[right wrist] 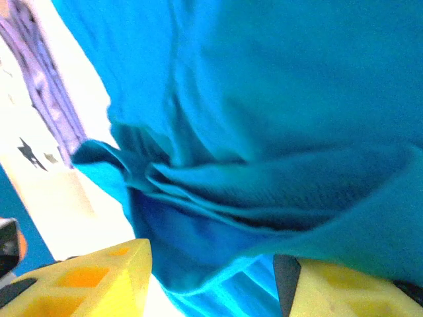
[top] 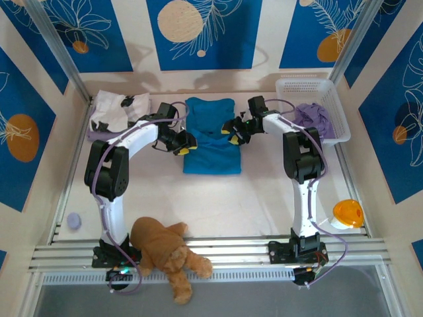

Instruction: Fold and stack the t-shirts

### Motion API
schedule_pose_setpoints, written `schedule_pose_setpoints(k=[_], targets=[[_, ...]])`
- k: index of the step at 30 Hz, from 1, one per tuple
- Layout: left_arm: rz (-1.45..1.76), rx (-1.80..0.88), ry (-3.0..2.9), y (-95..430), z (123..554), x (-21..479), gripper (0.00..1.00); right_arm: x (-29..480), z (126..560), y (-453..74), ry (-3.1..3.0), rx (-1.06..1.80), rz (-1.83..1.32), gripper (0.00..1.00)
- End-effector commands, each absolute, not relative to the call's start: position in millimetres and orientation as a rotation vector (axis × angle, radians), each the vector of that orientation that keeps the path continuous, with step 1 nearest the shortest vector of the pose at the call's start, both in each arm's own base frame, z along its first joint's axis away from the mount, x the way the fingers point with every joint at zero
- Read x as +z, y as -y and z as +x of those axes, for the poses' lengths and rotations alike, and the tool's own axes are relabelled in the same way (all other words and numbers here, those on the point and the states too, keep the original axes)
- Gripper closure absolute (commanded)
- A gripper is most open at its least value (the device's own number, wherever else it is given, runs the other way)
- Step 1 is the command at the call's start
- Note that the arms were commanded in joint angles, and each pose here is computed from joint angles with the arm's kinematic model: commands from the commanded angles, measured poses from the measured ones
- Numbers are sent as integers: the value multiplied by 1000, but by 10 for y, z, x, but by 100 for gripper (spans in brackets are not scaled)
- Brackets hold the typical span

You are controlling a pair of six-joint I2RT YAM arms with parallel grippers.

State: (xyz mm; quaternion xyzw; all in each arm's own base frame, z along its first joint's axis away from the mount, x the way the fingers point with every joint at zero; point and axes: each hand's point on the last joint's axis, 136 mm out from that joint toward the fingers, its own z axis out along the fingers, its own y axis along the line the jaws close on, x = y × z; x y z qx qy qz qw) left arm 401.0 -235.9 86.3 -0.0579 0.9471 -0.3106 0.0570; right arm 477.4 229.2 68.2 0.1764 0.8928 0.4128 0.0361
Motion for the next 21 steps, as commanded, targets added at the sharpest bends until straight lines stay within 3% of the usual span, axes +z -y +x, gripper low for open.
schedule_pose_setpoints(k=[1, 8, 21], targets=[[-160, -924, -2900, 2326, 3914, 836, 57, 787, 4984, -2291, -2679, 1349, 590, 47], [-163, -916, -2901, 2312, 3890, 774, 55, 880, 5091, -2143, -2666, 1276, 608, 47], [-162, -1181, -2805, 2994, 4198, 873, 55, 1075, 4244, -2025, -2726, 1188, 567, 47]])
